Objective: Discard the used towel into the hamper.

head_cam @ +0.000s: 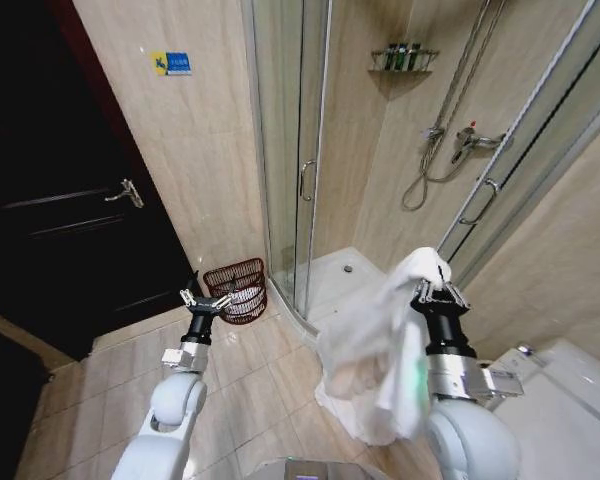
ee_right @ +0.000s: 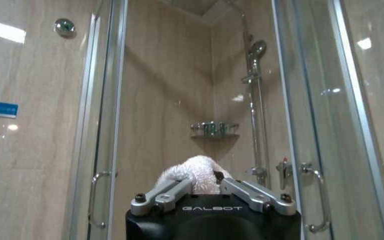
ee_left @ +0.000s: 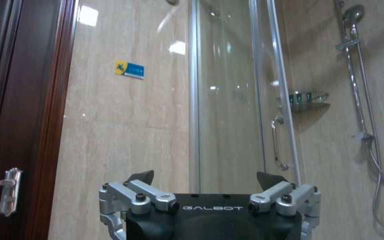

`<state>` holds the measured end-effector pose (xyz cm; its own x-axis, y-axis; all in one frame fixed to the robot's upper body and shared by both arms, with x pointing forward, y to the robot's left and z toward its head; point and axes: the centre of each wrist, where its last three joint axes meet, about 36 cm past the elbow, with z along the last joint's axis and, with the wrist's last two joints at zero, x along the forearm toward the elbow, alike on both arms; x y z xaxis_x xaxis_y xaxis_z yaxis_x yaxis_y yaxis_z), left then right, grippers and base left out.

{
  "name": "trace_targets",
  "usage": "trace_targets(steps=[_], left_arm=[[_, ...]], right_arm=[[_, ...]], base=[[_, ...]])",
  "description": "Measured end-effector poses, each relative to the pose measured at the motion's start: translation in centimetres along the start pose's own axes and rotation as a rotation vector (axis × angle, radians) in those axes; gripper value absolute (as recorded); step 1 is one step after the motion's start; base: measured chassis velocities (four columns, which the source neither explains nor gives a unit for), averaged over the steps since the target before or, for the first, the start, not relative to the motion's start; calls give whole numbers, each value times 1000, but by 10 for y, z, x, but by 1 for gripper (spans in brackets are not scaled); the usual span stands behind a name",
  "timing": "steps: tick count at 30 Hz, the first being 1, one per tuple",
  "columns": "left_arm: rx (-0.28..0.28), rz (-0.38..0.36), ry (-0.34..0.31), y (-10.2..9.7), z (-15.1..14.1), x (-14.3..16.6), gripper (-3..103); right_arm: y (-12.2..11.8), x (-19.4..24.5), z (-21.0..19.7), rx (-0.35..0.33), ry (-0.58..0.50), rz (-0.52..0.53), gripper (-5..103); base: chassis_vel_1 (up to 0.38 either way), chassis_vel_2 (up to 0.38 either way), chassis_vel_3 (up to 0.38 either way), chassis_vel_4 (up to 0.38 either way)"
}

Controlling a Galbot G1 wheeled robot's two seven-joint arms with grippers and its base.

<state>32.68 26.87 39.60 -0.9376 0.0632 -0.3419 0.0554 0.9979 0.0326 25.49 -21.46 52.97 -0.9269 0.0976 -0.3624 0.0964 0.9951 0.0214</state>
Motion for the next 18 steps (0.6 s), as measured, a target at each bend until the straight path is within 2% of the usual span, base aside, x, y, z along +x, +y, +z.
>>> trace_targets(steps=[6, 18], left_arm=[[4, -2, -2, 1, -4, 2, 100], [0, 3, 42, -1, -11, 5, 100]], right_arm=[[0, 4, 0, 9, 17, 2, 3], [-1, 4, 0, 32, 13, 5, 3]], base=[[0, 0, 0, 0], [0, 0, 0, 0]])
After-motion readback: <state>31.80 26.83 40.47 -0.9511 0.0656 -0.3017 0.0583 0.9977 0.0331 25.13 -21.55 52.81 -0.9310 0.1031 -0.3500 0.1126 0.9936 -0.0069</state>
